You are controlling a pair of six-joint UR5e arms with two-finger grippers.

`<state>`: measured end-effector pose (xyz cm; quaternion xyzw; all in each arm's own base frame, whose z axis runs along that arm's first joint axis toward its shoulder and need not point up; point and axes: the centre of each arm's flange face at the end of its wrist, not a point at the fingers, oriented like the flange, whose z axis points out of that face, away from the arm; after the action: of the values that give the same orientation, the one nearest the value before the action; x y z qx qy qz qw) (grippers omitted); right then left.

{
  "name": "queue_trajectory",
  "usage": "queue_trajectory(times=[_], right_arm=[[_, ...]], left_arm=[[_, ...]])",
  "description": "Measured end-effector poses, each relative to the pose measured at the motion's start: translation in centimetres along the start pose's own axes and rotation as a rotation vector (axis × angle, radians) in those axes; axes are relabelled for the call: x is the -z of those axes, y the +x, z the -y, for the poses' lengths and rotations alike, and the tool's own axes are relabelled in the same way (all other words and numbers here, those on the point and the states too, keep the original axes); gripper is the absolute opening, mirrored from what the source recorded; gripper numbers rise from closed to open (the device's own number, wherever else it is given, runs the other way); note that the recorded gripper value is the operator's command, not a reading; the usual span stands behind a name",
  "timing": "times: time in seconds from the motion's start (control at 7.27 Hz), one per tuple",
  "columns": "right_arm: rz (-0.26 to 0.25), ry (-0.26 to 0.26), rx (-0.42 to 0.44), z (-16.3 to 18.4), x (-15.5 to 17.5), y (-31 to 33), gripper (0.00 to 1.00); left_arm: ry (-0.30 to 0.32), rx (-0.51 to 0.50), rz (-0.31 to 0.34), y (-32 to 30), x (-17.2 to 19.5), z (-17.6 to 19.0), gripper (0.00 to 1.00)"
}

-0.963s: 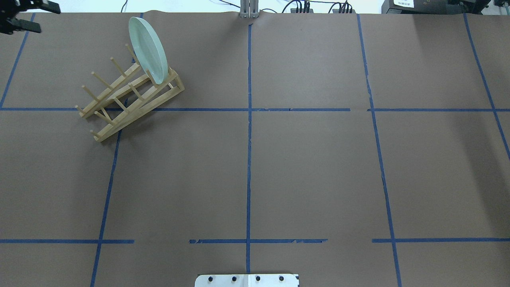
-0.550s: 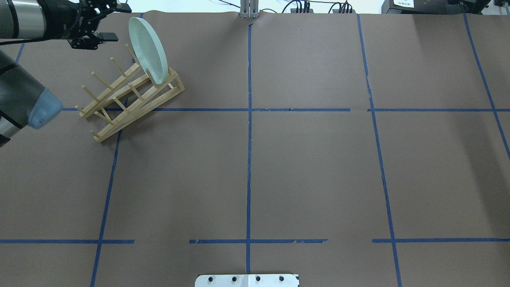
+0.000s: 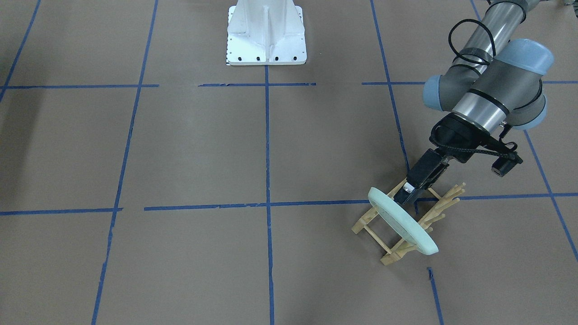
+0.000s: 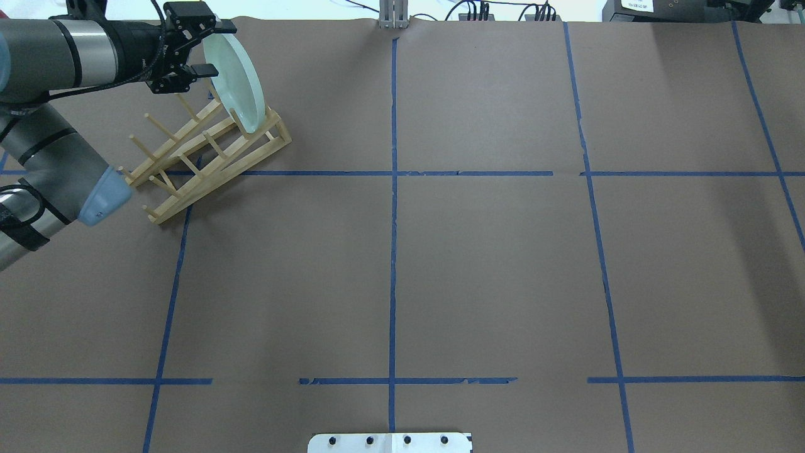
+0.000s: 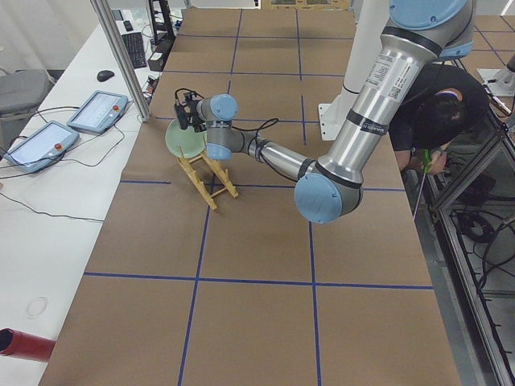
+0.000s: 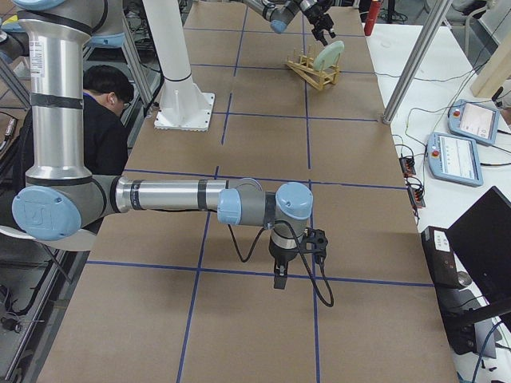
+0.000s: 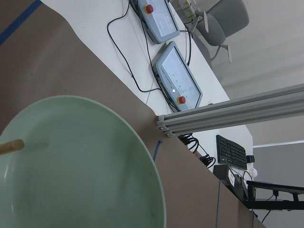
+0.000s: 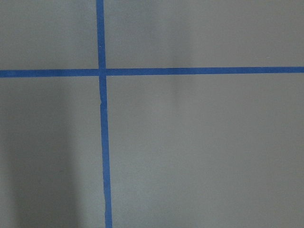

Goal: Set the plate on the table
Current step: 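Reach the left gripper toward the top rim of the green plate, then close the left gripper on the green plate's rim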

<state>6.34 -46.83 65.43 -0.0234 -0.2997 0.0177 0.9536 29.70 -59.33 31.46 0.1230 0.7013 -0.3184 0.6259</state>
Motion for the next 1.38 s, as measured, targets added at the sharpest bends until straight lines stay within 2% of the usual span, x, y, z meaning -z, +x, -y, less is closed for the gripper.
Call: queue_trajectory(times=[0.55,1.38], right_arm=[[0.000,0.000,0.000,0.00,0.00,0.01,1.00],[0.000,0.000,0.000,0.00,-0.01,-0.01,1.00]], left_arm=[[-0.002,0.001,-0.006,-1.03,-1.15,0.31,0.29],[-0.007,-0.006,-0.017,-0.86,-1.17,0.25,0.23]])
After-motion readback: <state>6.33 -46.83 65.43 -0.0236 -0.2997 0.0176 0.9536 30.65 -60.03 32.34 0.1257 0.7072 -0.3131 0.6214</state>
